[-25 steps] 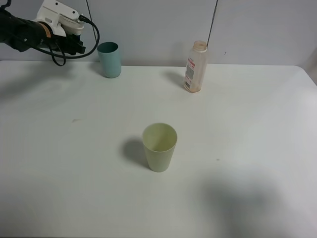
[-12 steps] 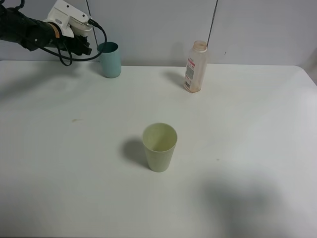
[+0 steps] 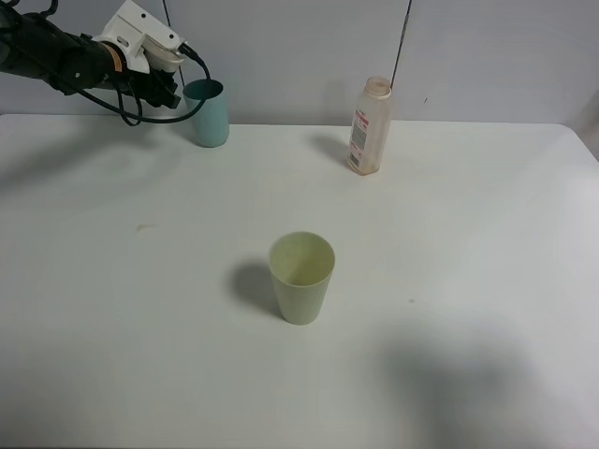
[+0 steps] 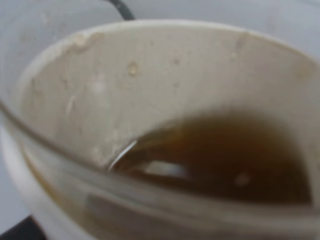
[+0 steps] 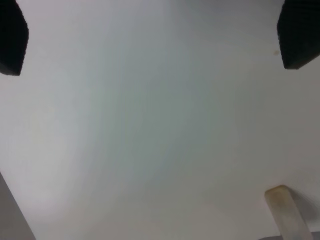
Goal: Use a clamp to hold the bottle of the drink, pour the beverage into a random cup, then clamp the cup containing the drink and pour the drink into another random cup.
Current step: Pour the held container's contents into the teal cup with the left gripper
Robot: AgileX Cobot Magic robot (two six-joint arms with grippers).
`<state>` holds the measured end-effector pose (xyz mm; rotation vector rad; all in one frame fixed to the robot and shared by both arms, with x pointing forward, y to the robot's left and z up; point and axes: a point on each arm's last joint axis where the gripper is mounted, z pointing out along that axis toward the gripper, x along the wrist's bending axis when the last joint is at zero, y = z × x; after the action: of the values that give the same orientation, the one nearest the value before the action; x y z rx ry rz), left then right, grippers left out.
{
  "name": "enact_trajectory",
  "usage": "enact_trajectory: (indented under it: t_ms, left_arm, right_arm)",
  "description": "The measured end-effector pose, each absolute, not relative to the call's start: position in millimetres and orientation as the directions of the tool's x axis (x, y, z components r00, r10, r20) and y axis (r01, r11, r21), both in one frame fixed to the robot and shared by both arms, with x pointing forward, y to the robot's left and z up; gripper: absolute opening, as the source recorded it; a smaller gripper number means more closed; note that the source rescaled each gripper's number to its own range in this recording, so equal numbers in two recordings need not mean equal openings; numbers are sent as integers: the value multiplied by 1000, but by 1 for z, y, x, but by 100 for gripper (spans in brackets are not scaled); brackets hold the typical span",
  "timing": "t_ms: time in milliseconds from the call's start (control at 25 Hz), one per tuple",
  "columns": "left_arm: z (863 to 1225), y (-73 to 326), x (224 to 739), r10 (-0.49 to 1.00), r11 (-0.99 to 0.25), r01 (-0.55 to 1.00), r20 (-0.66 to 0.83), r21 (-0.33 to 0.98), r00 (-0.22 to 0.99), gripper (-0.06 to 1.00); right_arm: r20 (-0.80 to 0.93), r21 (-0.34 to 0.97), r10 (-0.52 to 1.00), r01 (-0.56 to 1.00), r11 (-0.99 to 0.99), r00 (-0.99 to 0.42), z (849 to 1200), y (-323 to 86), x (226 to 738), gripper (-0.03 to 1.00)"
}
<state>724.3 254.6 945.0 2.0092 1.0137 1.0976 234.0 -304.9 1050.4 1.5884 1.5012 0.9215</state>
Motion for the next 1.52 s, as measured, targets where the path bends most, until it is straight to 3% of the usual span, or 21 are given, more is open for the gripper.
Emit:
enact_trajectory:
  t_ms: [1520]
  left_arm:
    - [949, 246, 731, 745, -650, 277, 522, 707, 415, 2]
  right_arm:
    - [3, 889, 997, 456, -35, 72, 1051, -307, 234, 100]
